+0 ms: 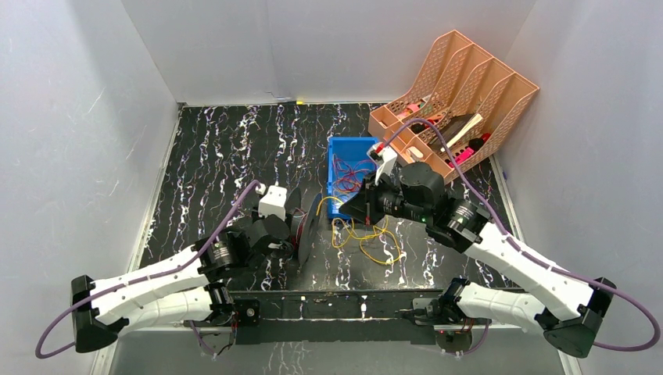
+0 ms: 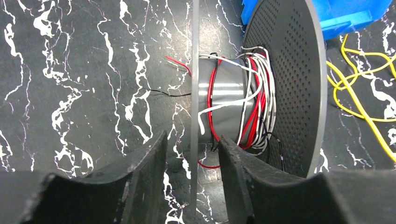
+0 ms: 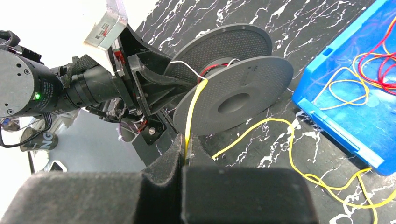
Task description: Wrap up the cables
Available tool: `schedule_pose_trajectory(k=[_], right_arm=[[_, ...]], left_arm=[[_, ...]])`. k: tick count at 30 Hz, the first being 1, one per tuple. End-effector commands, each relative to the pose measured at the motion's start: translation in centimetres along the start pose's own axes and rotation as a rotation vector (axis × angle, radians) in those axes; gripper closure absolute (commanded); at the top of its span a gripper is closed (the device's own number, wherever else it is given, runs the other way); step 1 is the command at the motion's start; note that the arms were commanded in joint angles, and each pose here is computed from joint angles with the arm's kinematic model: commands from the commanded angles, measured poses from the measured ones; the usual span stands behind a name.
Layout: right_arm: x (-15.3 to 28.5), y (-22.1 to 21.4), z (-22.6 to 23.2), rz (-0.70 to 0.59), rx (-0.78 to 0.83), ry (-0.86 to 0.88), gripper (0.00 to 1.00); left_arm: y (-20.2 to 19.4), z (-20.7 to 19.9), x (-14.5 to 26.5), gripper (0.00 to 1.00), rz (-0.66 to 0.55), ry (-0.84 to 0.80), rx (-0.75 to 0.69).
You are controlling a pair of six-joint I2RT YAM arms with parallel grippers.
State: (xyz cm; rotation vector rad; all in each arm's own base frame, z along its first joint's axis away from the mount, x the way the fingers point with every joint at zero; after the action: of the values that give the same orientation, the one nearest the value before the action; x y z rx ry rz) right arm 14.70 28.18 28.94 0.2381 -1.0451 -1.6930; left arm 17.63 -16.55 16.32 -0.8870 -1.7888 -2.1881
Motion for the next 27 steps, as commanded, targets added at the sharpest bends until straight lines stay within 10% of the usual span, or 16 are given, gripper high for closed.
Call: schedule_pose_trajectory(k=[1,17,27], right_arm=[[-0.2,2.9,3.4,-0.055,0.015,0.121,1.0],[-5.1,3.5,4.2,0.068,-0.072,0.116,1.0],[-8.3,1.5,3.7,0.182,-0.144,0.134,1.0]], left_arm=[[1.0,0.7,0.9,0.54,-0.042,0.007,0.045],[6.1,1.5,7.1,0.28,-0.138,-0.169,0.119],[7.9,0.4,6.7,0.3,-0.071,-0.157,-0.06]])
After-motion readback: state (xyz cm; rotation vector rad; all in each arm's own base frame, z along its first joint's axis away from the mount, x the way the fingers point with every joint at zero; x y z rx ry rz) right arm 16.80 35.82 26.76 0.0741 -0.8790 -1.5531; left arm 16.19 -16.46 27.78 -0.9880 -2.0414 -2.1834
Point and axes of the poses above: each gripper's point midway between its finger pads, its own x axis back along the fingers, its own z axis along the line the jaws close on, y = z × x, the point moved 1 cm from there along x, back along the fingers, and after that the axes turned 6 degrees about -x, right-handed, at the moved point
